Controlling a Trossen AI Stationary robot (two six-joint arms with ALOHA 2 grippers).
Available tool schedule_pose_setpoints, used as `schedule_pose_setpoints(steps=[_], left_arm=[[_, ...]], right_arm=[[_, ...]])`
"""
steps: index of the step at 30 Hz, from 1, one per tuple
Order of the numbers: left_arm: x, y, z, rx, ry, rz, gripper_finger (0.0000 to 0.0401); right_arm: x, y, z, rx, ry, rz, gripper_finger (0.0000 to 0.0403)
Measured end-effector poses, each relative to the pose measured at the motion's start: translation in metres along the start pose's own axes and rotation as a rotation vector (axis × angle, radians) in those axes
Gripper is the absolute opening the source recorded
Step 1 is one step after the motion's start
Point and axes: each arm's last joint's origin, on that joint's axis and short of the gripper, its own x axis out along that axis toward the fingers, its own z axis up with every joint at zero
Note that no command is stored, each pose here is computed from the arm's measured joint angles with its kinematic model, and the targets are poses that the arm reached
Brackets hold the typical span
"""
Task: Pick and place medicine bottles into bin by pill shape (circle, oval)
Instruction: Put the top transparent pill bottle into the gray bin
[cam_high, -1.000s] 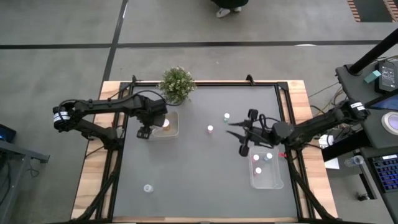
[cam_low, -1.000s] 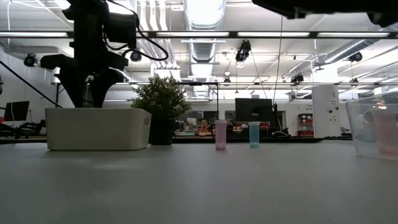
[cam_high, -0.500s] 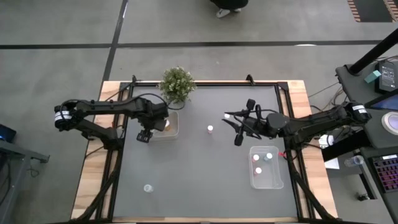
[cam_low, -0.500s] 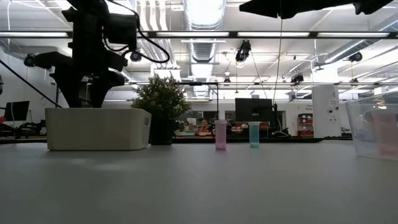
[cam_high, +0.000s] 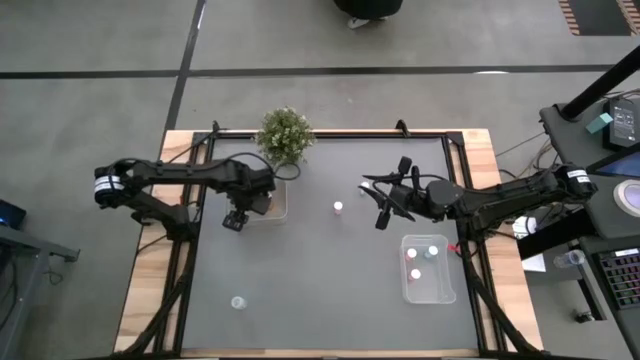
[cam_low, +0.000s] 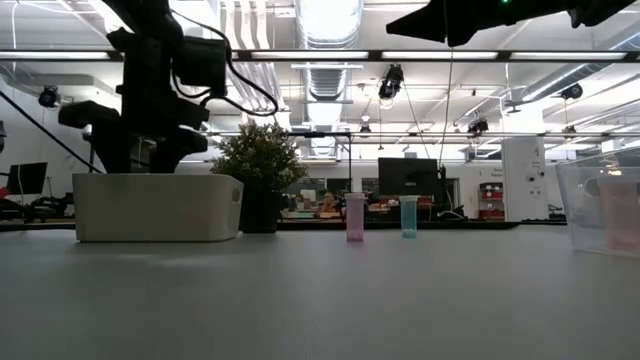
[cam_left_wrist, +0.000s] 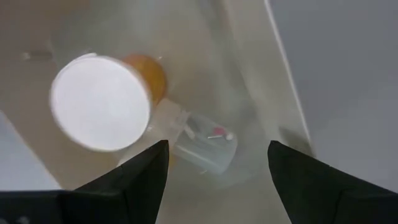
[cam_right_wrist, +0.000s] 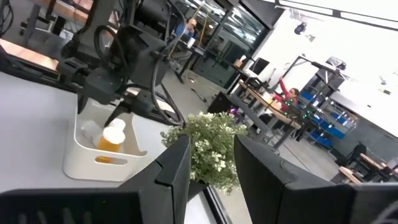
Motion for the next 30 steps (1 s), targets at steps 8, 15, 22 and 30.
schedule_pose_setpoints(steps=[8, 15, 22, 30], left_arm=[[0.011, 0.004, 0.006, 0.024, 0.011, -0.018, 0.0253], [0.015, 0.005, 0.008, 0.017, 0.022, -0.025, 0.0253], [-0.002, 0.010, 0.010, -0.083, 0.044, 0.059, 0.0253], [-0.024, 0.010, 0.013, -0.350, -0.015, 0.049, 0.0253]], right_arm=[[0.001, -0.002, -0.001, 0.000, 0.006, -0.010, 0.0114], [0.001, -0.002, -0.001, 0.001, 0.019, -0.031, 0.0114], [0.001, -0.003, -0.002, 0.000, 0.045, -0.071, 0.0114], [0.002, -0.007, -0.004, -0.009, 0.055, -0.086, 0.0114]])
